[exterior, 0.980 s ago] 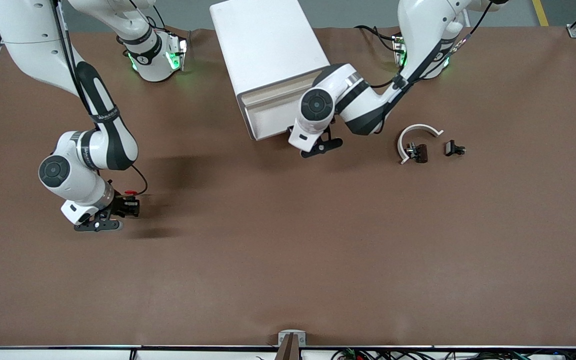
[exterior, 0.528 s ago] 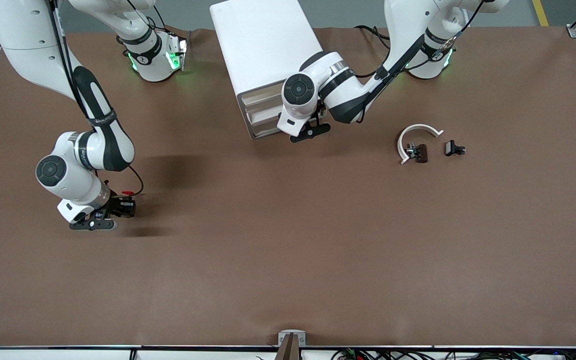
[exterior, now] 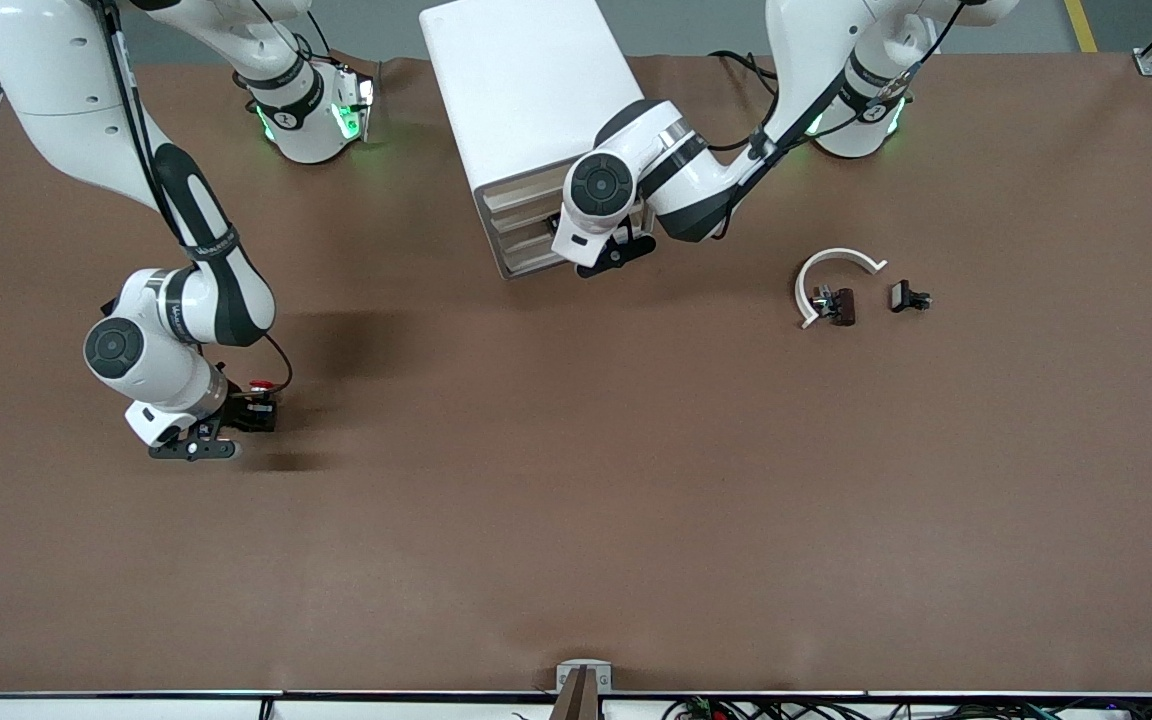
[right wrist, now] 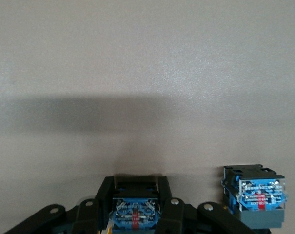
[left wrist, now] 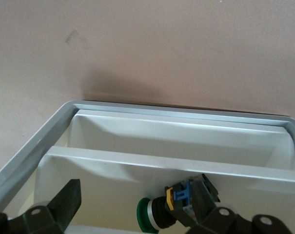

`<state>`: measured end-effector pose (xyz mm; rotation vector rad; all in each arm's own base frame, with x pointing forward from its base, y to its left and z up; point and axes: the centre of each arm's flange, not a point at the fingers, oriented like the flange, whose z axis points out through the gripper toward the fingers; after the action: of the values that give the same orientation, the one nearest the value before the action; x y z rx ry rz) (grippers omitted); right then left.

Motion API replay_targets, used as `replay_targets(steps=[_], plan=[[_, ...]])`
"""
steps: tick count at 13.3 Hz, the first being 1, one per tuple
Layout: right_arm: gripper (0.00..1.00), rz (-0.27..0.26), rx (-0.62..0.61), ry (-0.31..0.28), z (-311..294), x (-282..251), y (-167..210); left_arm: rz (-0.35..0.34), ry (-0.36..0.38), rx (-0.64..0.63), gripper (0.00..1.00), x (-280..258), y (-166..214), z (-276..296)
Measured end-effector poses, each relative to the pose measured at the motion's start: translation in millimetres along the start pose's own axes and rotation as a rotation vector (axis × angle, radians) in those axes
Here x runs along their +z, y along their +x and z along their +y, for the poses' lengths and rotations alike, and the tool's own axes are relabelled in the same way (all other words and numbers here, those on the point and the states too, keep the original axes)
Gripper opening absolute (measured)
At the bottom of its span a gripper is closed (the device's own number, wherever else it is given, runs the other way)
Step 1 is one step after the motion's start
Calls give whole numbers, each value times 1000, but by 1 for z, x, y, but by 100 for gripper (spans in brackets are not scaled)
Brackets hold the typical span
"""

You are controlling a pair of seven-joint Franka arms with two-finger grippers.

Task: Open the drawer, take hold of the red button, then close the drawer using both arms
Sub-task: 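Push the drawer shut with the left gripper, then place the red button with the right gripper while the left gripper withdraws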

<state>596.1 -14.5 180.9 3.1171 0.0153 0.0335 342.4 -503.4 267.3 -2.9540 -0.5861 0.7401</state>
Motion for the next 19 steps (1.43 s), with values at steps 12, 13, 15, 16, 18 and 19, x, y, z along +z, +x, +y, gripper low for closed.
replay_targets(steps=[12, 13, 15, 16, 18, 19], plan=[[100, 41, -2, 3, -2, -23, 17, 308, -233, -92, 100, -188, 205, -65], [100, 31, -3, 7, -3, -36, 21, 330, -240, -52, 100, -204, 225, -84], [100, -11, -5, 16, -4, -78, 29, 371, -251, 18, 100, -235, 270, -134], [100, -38, -7, 22, -4, -106, 33, 393, -258, 43, 100, -251, 288, -159], [100, -97, -12, 34, -6, -171, 36, 437, -264, 78, 100, -284, 313, -206], [100, -119, -15, 39, -6, -206, 37, 455, -262, 87, 100, -300, 320, -229]])
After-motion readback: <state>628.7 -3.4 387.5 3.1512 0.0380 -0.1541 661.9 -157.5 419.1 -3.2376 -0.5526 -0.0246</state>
